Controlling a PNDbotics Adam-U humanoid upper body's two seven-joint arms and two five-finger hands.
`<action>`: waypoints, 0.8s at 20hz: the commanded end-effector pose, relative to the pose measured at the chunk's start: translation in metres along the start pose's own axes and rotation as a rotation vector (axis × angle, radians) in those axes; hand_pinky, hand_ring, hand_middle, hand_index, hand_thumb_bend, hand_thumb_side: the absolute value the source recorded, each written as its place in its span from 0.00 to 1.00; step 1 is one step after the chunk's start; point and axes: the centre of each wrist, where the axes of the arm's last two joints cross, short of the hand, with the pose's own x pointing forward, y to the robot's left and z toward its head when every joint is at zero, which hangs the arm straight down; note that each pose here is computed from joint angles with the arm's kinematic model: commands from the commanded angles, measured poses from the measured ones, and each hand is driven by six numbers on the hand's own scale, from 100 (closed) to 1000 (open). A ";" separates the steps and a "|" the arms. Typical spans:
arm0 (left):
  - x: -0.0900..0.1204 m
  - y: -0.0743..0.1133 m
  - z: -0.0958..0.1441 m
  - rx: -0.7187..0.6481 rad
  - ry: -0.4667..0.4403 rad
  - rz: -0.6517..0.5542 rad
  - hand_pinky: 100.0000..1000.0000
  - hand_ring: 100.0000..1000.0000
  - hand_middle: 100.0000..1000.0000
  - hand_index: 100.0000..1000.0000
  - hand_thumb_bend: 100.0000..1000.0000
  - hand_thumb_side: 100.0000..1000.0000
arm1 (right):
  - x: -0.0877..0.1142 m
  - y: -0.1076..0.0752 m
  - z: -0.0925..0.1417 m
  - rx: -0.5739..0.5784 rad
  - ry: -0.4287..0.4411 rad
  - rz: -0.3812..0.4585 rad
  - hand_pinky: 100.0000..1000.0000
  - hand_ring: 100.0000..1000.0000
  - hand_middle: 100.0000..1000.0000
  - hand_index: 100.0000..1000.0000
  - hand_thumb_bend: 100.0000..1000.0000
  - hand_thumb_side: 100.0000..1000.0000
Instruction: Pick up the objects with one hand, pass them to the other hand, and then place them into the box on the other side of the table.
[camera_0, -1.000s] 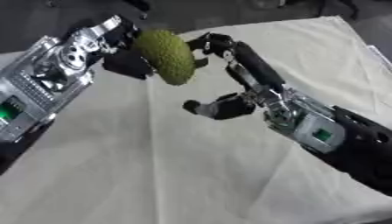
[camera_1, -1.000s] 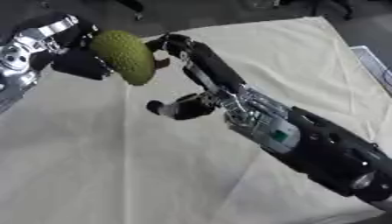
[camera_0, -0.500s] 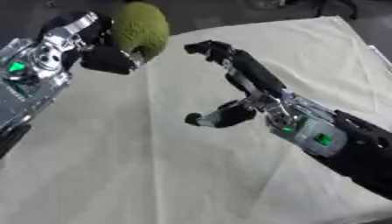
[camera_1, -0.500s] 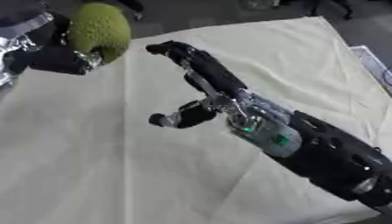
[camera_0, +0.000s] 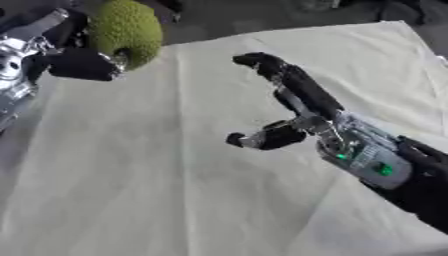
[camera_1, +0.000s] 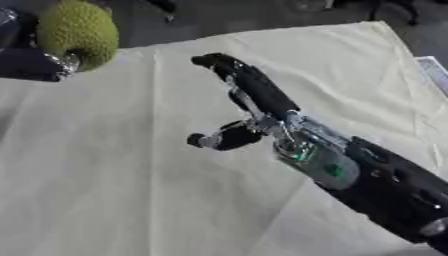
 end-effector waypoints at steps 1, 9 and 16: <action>-0.008 0.029 0.007 0.098 0.010 -0.005 0.53 0.37 0.20 0.37 0.00 0.00 | -0.002 -0.010 -0.001 -0.011 -0.007 0.045 0.78 0.90 0.85 0.93 0.66 0.18; -0.050 0.074 0.021 0.275 0.133 -0.005 0.54 0.39 0.20 0.37 0.00 0.00 | -0.007 -0.006 0.010 0.022 0.001 0.078 0.79 0.90 0.84 0.93 0.69 0.21; -0.111 0.105 0.020 0.448 0.274 -0.025 0.55 0.39 0.21 0.37 0.00 0.00 | -0.014 -0.004 0.021 0.029 -0.028 0.110 0.81 0.89 0.84 0.92 0.64 0.22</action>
